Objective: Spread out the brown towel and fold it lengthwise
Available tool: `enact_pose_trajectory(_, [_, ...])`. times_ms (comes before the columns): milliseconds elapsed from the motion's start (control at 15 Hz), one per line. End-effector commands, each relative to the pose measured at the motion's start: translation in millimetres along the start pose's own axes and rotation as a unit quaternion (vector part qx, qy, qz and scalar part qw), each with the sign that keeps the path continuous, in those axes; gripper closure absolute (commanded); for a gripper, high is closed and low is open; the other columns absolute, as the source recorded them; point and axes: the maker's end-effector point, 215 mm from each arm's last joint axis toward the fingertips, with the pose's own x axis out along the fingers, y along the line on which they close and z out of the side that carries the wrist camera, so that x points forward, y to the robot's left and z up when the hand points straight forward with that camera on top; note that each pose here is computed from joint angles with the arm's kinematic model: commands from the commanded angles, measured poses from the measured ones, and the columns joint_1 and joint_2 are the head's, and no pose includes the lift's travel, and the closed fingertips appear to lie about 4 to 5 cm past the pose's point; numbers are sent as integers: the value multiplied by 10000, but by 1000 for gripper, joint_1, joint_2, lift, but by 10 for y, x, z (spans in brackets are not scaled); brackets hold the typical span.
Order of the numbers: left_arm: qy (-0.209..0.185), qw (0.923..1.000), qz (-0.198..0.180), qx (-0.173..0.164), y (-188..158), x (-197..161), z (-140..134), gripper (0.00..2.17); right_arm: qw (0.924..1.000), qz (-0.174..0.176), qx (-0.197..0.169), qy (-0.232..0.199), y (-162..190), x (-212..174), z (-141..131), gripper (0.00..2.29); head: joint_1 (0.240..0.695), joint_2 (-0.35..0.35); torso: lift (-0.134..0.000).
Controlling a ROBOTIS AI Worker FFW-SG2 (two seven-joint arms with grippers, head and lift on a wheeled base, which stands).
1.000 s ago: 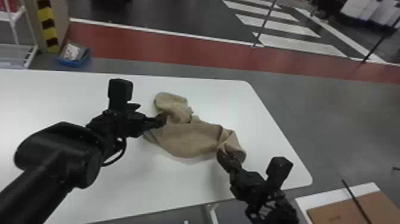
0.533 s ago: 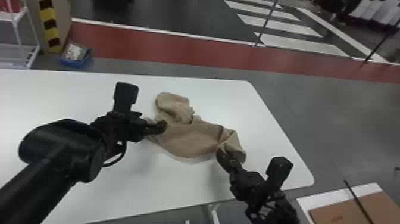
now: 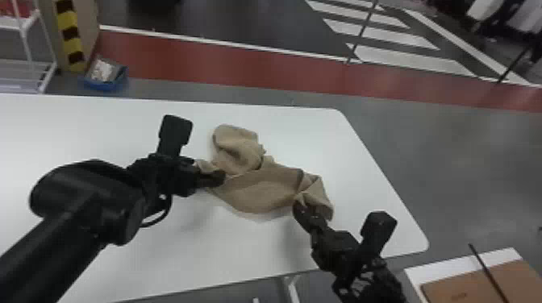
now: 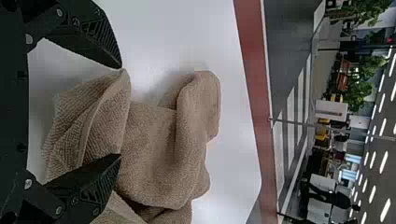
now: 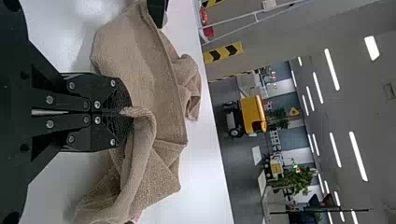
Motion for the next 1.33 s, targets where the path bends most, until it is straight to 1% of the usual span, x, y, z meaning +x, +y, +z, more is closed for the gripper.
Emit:
enact_pose_trajectory(0, [50, 10000, -16, -4, -3, -1, -35, 336, 10000, 3, 0, -24, 2, 5, 18, 1663, 695, -334, -120])
enact_pose_trajectory(67, [48, 10000, -25, -32, -2, -6, -28, 468, 10000, -8, 4, -17, -6, 9, 10, 1663, 695, -334, -120])
enact_pose_trajectory(133, [53, 9999, -27, -84, 10, -16, -56, 522, 10000, -10, 7, -11, -8, 8, 3, 1663, 695, -334, -120])
enact_pose_trajectory(267, [23, 9999, -22, -138, 9, -41, -97, 836, 10000, -10, 6, -12, -13, 6, 5, 1663, 695, -334, -120])
enact_pose_trajectory(333, [-27, 9998, -63, -162, -26, -59, -55, 1085, 10000, -8, 8, -29, -13, 6, 15, 1663, 695, -333, -120])
enact_pose_trajectory(400, [-101, 9996, -95, -255, -41, -92, -13, 1396, 10000, -17, -1, -51, -17, 2, 24, 1663, 695, -333, -120])
enact_pose_trajectory(467, [-144, 9991, -126, -386, -58, -139, 25, 1595, 10000, -8, -3, -58, -11, 2, 32, 1663, 695, -335, -120])
enact_pose_trajectory(533, [-186, 9988, -106, -444, -8, -236, 67, 1598, 9999, 3, -13, -102, 0, 3, 74, 1663, 695, -336, -120])
enact_pose_trajectory(667, [-492, 9975, 2, -499, 118, -494, 265, 1598, 9998, -18, -30, -184, -18, 9, 184, 1663, 695, -334, -120])
enact_pose_trajectory(733, [-614, 9964, 138, -564, 268, -637, 374, 1598, 9998, -13, -41, -198, -17, 33, 251, 1663, 695, -323, -120])
enact_pose_trajectory(867, [-993, 9924, 412, -605, 587, -1026, 653, 1598, 9995, 124, 40, -274, 136, 205, 592, 1663, 695, -299, -120])
enact_pose_trajectory(933, [-1090, 9908, 464, -658, 704, -1193, 751, 1598, 9991, 221, 65, -352, 267, 310, 798, 1663, 695, -284, -120])
enact_pose_trajectory(1000, [-1173, 9888, 509, -774, 831, -1374, 825, 1598, 9982, 408, 122, -416, 501, 445, 1028, 1663, 695, -263, -120])
enact_pose_trajectory(1067, [-1237, 9866, 587, -887, 988, -1549, 867, 1598, 9972, 546, 171, -474, 702, 552, 1200, 1663, 695, -244, -120])
enact_pose_trajectory(1133, [-1345, 9840, 654, -967, 1121, -1719, 924, 1602, 9958, 753, 136, -502, 1011, 679, 1393, 1663, 695, -186, -120])
enact_pose_trajectory(1200, [-1501, 9804, 735, -1046, 1283, -1924, 1020, 1602, 9940, 958, 63, -518, 1334, 810, 1569, 1663, 678, -152, -120])
enact_pose_trajectory(1267, [-1611, 9765, 831, -1168, 1450, -2112, 1054, 1602, 9922, 1109, -46, -568, 1613, 912, 1736, 1663, 661, -120, -120])
